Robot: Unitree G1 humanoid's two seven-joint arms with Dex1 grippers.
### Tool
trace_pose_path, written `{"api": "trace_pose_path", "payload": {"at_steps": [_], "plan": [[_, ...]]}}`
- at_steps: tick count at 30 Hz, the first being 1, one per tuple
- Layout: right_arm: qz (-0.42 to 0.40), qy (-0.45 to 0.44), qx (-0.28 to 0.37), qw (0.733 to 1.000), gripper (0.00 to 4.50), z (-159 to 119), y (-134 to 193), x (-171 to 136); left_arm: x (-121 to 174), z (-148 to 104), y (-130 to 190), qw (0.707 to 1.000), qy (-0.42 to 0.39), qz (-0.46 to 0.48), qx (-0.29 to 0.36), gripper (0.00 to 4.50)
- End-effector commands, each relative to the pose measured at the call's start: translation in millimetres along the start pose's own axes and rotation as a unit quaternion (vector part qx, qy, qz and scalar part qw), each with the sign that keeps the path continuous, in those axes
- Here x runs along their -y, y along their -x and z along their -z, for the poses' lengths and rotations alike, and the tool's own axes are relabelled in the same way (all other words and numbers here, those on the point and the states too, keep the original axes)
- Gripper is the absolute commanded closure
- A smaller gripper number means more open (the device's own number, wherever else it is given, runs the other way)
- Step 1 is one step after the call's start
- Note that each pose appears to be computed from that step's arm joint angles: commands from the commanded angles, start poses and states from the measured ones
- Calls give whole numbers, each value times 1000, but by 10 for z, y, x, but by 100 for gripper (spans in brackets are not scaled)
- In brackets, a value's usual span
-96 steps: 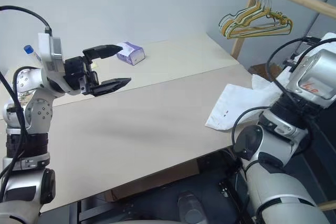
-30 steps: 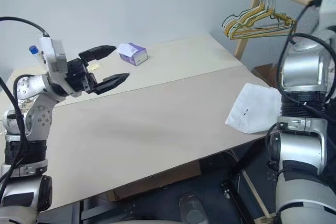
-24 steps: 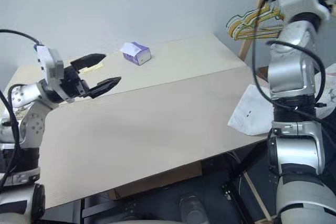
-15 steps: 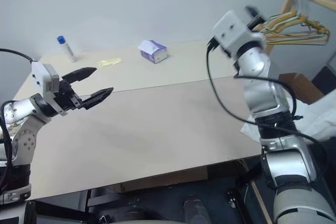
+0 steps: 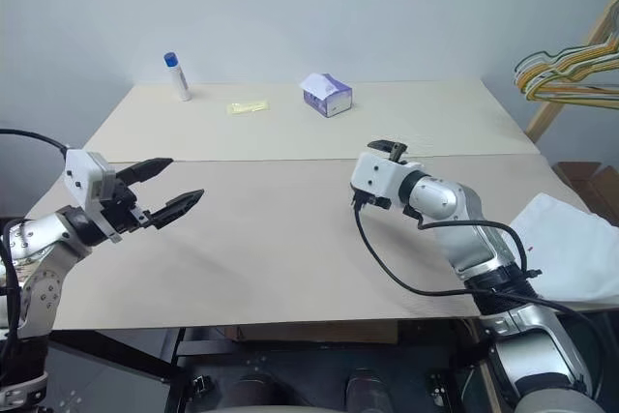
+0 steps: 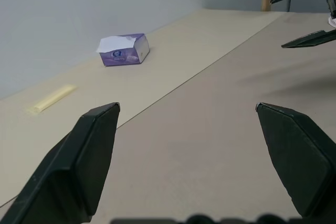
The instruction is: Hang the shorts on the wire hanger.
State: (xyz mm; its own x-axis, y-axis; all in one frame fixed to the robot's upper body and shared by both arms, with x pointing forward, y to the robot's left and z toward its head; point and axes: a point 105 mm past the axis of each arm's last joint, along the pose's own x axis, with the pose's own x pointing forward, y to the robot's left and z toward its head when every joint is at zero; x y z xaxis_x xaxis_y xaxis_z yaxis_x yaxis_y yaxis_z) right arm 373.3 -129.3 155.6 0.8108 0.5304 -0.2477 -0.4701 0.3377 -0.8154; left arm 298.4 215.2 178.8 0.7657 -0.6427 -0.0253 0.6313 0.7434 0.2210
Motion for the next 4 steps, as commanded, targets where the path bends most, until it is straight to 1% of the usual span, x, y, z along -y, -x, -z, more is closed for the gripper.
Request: {"api": "trace_pose_path", "payload": {"at_steps": [1, 4], "plan": [[10, 24, 17, 1000, 2, -129, 23, 46, 42, -81, -33, 1000, -18, 8, 10, 0], [12, 25, 14, 1000, 2, -127, 26, 19, 48, -78, -51, 1000, -18, 15, 9, 0]]}}
